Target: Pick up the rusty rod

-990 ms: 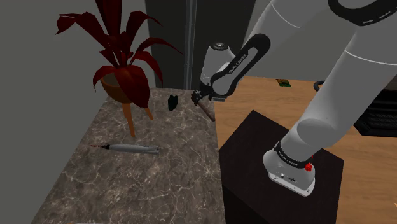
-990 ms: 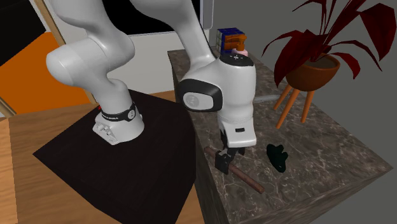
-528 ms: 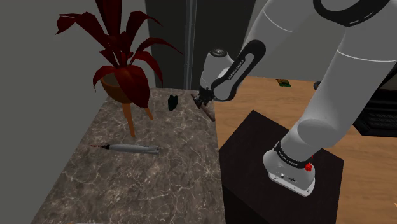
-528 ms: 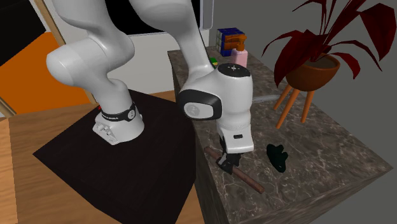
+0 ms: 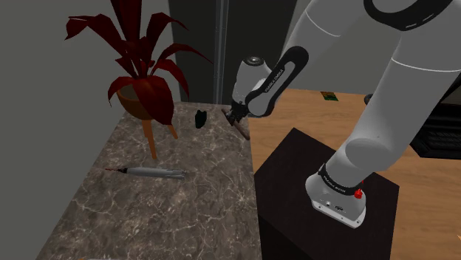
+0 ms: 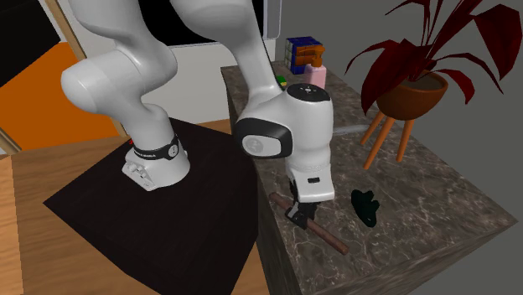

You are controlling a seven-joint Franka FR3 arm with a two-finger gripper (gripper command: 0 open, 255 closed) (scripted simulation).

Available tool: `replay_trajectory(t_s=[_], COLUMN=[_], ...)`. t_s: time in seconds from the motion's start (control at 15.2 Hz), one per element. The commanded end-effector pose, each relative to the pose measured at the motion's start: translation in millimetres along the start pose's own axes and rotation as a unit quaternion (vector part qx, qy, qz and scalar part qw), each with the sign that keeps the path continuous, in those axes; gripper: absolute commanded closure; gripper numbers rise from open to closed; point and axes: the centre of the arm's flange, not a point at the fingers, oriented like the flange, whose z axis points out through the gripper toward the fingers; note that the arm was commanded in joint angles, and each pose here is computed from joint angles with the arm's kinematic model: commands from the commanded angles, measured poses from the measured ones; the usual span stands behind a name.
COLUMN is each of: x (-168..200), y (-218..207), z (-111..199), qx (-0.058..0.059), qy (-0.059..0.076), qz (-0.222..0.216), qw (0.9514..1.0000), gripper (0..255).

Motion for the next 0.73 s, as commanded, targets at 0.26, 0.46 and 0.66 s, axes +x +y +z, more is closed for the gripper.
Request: replay_trajectory(t_s=[0.26, 0.46, 0.66], x=[3, 6, 8], y=[1, 1, 1], z=[-24, -40, -55], qx=[-0.001, -0.001, -0.001], qy=[-0.002, -0.002, -0.002], qz=[0.001, 0.001, 0.001], qw=[1.0000, 1.0000, 1.0000], gripper=[255, 255, 255])
